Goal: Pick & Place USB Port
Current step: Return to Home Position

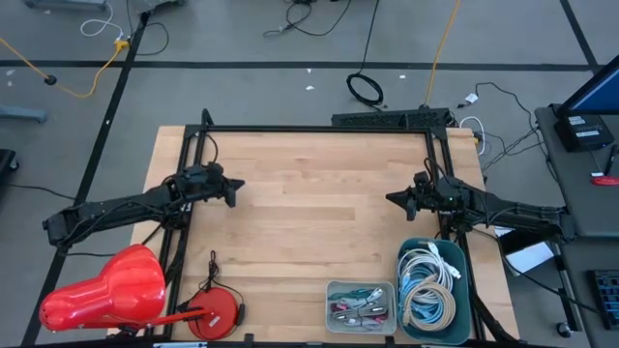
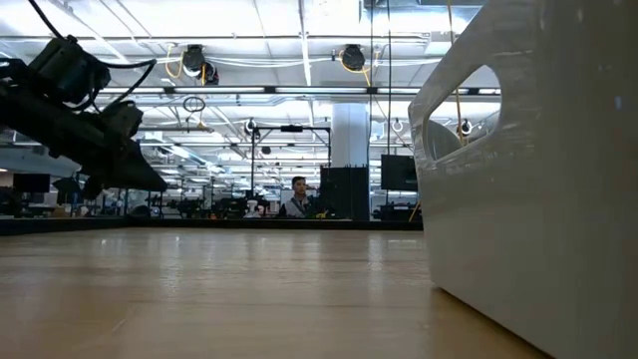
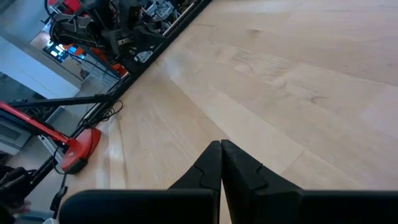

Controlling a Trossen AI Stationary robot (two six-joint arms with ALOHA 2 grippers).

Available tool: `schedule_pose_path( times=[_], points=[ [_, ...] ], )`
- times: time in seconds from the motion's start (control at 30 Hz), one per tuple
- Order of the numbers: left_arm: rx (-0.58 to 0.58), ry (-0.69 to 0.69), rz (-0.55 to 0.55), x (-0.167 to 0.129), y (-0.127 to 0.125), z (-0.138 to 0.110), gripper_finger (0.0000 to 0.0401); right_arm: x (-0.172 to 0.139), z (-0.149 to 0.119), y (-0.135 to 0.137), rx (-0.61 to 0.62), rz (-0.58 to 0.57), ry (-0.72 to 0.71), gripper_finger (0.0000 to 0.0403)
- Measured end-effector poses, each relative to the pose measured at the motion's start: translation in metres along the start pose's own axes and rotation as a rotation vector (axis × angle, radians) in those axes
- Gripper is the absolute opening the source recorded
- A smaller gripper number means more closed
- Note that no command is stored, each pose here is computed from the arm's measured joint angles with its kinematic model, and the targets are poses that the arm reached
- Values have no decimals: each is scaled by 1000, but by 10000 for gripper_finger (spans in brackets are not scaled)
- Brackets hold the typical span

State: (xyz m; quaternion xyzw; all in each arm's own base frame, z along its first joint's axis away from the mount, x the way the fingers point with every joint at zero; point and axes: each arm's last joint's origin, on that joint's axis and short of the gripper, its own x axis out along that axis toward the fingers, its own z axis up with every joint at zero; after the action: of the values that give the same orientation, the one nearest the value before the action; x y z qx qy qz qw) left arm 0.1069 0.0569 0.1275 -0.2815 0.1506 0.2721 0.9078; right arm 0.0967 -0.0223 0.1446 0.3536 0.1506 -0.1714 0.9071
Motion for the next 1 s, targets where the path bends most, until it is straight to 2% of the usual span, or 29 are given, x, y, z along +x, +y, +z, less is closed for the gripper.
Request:
schedule_pose_path(
  times=[0.17,0.5,1.0],
  points=[
    [35,-17,27,0,1,1,22,0,5,4,-1,40,-49,0],
    [34,-15,27,0,1,1,23,-4,23,19,-1,207,-250,0],
    [34,-15,24,0,0,1,24,-6,26,21,-1,231,-279,0]
  ],
)
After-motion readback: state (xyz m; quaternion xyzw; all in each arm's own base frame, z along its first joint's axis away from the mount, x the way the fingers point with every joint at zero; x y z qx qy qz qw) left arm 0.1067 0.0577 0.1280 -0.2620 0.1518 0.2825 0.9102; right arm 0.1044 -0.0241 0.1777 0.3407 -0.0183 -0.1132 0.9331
